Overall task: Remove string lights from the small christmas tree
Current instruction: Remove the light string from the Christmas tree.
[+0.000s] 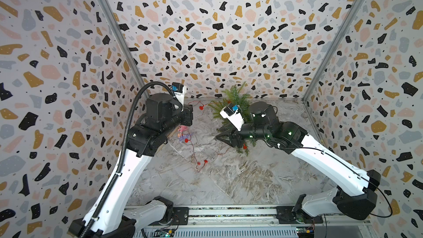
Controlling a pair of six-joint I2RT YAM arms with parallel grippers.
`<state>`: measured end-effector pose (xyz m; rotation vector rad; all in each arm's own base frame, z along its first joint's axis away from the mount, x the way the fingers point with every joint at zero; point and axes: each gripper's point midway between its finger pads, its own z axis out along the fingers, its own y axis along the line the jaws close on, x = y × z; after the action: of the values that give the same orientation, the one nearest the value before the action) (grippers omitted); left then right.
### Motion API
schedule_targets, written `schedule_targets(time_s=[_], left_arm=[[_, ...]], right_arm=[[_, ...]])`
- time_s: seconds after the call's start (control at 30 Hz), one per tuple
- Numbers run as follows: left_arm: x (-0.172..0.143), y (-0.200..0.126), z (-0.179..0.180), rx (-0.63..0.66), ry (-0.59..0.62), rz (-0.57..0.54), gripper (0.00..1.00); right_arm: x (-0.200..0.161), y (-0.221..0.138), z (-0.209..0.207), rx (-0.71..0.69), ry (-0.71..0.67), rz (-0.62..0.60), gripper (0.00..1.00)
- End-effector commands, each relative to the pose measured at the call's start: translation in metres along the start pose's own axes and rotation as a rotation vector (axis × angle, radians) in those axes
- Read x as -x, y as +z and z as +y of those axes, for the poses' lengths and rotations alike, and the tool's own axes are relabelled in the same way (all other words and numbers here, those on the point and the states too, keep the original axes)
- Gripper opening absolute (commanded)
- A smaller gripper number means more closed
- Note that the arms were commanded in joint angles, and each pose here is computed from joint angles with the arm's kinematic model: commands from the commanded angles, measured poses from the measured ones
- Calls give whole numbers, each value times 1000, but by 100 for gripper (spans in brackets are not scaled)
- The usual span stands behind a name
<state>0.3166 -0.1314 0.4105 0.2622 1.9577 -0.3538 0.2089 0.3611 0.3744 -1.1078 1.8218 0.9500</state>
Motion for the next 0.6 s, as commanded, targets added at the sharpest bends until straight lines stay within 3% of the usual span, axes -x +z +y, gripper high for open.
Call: schedule_targets(time_s=[0.0, 0.57], left_arm=[[27, -4, 4, 17, 41, -65, 0], [86, 26, 12, 15, 65, -132, 0]], right_arm=[[16, -26, -7, -36, -21, -34, 52], [82, -74, -67, -185, -2, -178, 54]])
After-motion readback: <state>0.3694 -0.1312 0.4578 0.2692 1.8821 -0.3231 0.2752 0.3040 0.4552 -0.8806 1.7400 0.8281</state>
